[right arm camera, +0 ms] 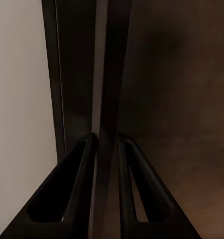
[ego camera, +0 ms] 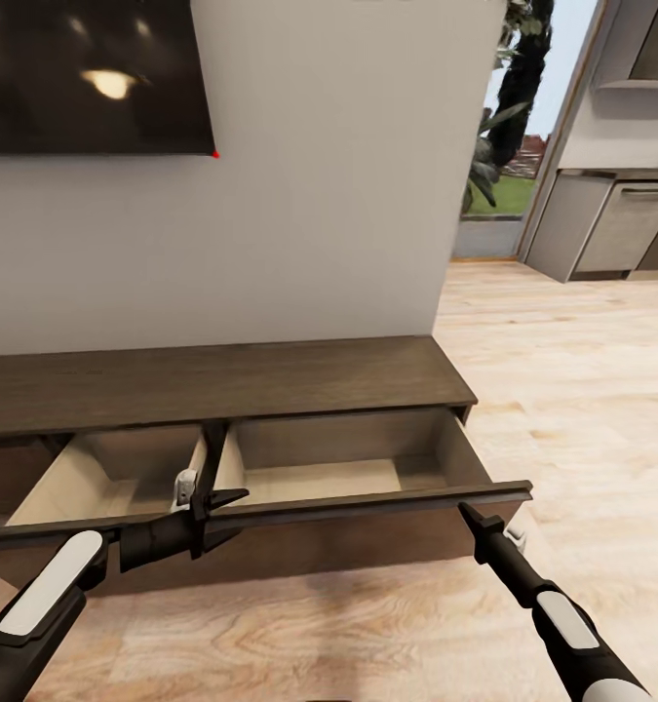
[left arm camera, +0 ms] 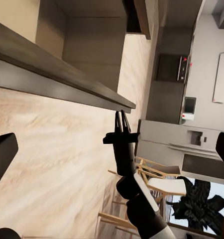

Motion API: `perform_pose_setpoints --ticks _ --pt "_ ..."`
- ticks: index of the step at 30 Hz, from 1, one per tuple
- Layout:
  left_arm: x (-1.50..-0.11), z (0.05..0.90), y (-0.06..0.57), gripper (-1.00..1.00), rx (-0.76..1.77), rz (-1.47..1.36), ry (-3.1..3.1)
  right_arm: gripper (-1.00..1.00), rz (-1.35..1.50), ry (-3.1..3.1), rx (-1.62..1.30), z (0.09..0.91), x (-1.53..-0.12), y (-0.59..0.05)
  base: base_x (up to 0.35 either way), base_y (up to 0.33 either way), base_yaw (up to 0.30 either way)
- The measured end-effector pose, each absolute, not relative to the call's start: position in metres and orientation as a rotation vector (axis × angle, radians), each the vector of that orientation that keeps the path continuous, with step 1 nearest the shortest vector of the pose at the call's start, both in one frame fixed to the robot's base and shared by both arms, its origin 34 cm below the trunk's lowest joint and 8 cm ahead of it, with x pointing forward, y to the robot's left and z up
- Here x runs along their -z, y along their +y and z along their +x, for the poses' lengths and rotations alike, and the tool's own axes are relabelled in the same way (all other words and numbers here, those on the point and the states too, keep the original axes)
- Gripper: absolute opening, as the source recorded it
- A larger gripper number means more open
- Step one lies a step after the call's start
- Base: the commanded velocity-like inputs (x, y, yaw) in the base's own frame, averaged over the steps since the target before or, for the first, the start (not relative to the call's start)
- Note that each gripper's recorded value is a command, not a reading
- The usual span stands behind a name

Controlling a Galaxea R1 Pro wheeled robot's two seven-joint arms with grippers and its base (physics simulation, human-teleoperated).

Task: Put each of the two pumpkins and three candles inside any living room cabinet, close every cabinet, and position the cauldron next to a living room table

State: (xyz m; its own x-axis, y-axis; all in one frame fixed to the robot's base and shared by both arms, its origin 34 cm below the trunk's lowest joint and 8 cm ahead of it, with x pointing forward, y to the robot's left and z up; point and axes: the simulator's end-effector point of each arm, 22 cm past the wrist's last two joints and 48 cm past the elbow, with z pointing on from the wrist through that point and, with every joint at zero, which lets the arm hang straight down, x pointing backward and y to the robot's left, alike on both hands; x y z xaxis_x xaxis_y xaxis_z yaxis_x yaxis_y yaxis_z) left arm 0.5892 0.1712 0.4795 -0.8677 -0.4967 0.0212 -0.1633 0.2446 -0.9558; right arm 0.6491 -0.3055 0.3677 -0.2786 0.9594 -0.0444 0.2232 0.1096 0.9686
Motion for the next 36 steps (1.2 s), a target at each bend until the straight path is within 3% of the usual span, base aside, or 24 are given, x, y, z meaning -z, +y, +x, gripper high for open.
perform_pose_setpoints --ticks 36 --pt "-0.48 0.589 0.171 1.0 1.662 -0.614 2.234 -1.0 1.166 1.648 -1.166 0.66 -0.368 -0.308 -0.051 0.0 0.0"
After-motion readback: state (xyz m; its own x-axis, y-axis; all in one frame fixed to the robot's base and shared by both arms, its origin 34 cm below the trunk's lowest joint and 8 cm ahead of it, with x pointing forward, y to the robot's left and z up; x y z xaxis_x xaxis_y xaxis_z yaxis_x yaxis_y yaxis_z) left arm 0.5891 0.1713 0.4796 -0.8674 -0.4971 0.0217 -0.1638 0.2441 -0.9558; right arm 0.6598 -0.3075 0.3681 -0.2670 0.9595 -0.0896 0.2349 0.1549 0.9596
